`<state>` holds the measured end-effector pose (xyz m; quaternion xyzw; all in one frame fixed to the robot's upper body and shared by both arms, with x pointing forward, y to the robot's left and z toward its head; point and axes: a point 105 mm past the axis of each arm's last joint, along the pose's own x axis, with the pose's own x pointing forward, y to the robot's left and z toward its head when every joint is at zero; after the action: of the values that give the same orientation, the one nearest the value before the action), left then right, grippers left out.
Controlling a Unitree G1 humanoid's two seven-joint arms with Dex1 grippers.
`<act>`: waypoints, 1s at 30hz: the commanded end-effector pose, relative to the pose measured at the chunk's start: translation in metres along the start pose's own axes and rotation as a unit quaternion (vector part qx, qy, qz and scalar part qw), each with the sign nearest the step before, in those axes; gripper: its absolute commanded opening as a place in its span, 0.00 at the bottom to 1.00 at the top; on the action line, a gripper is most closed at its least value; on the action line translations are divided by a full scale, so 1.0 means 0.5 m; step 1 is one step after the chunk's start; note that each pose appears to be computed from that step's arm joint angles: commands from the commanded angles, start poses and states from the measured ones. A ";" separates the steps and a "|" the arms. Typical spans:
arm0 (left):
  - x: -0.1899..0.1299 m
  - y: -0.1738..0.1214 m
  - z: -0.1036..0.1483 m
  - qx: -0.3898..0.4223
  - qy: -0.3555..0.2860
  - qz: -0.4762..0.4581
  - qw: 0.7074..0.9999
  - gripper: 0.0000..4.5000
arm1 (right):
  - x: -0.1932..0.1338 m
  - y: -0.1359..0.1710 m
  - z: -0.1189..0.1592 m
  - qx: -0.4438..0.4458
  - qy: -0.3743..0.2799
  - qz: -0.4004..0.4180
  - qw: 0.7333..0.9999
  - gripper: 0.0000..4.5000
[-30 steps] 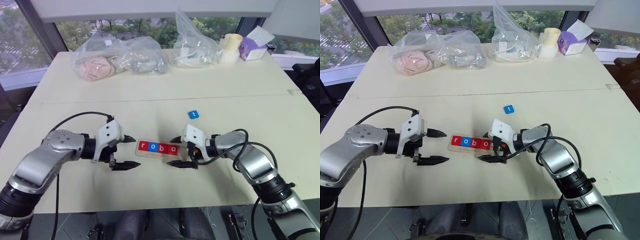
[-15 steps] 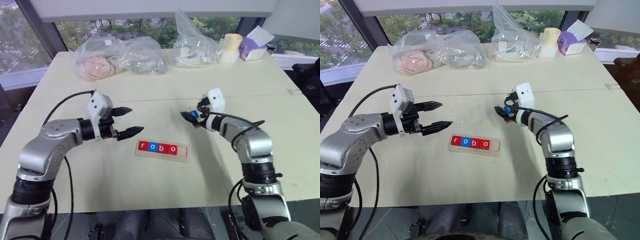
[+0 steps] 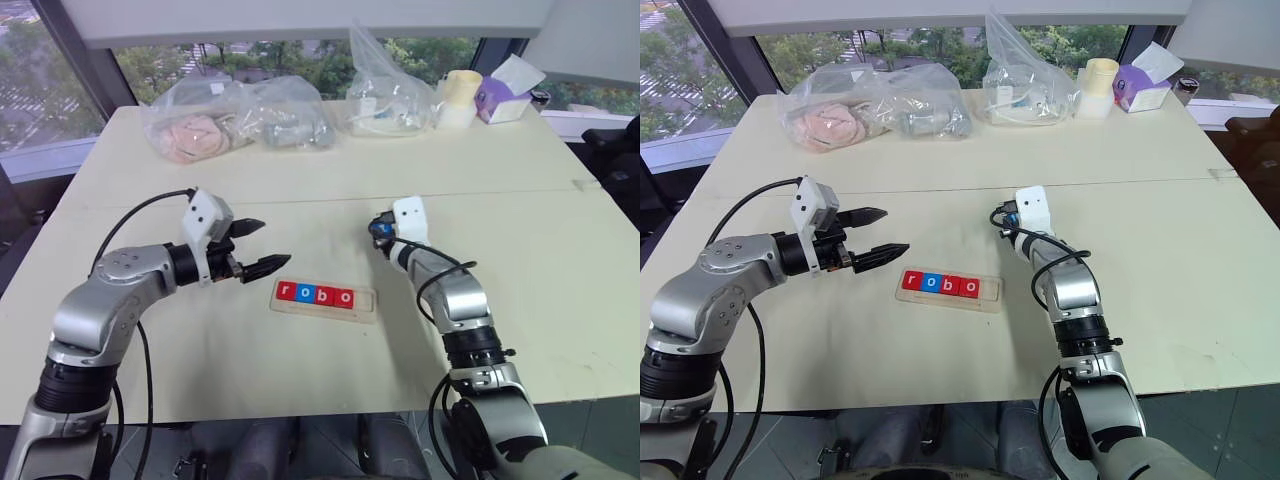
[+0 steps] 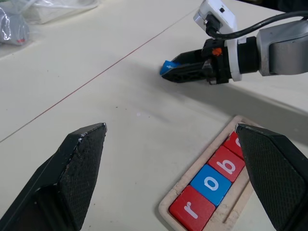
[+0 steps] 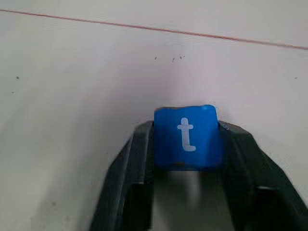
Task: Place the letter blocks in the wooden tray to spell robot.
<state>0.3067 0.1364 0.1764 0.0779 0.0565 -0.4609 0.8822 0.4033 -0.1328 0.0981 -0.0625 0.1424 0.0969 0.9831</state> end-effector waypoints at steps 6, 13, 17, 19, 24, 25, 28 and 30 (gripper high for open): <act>0.024 -0.050 0.005 0.031 0.005 -0.057 0.998 1.00 | -0.085 -0.071 0.068 0.044 -0.078 -0.112 0.990 0.27; 0.044 -0.077 0.002 0.020 -0.002 -0.093 0.995 1.00 | -0.203 -0.070 -0.019 0.092 0.000 -0.137 0.986 0.27; 0.049 -0.075 0.006 0.021 -0.005 -0.101 0.995 1.00 | -0.229 -0.055 -0.057 0.133 0.036 -0.153 0.979 0.27; 0.048 -0.066 0.007 0.027 -0.001 -0.100 0.995 1.00 | -0.229 -0.034 -0.060 0.136 0.042 -0.142 0.980 0.27; 0.044 -0.057 0.007 0.032 0.003 -0.102 0.994 1.00 | -0.223 -0.009 -0.064 0.136 0.051 -0.128 0.981 0.27; 0.044 -0.057 0.006 0.032 0.004 -0.103 0.994 1.00 | -0.222 -0.012 -0.065 0.140 0.052 -0.131 0.980 0.27; 0.045 -0.057 0.004 0.032 0.005 -0.103 0.994 1.00 | -0.221 -0.012 -0.065 0.146 0.050 -0.127 0.980 0.68; 0.046 -0.057 0.004 0.031 0.004 -0.102 0.994 1.00 | -0.220 -0.014 -0.064 0.139 0.052 -0.127 0.981 0.91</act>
<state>0.2976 0.1034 0.1634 0.0898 0.0719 -0.5447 0.8307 0.2908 -0.1667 0.0905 0.0467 0.2161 -0.0590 0.9735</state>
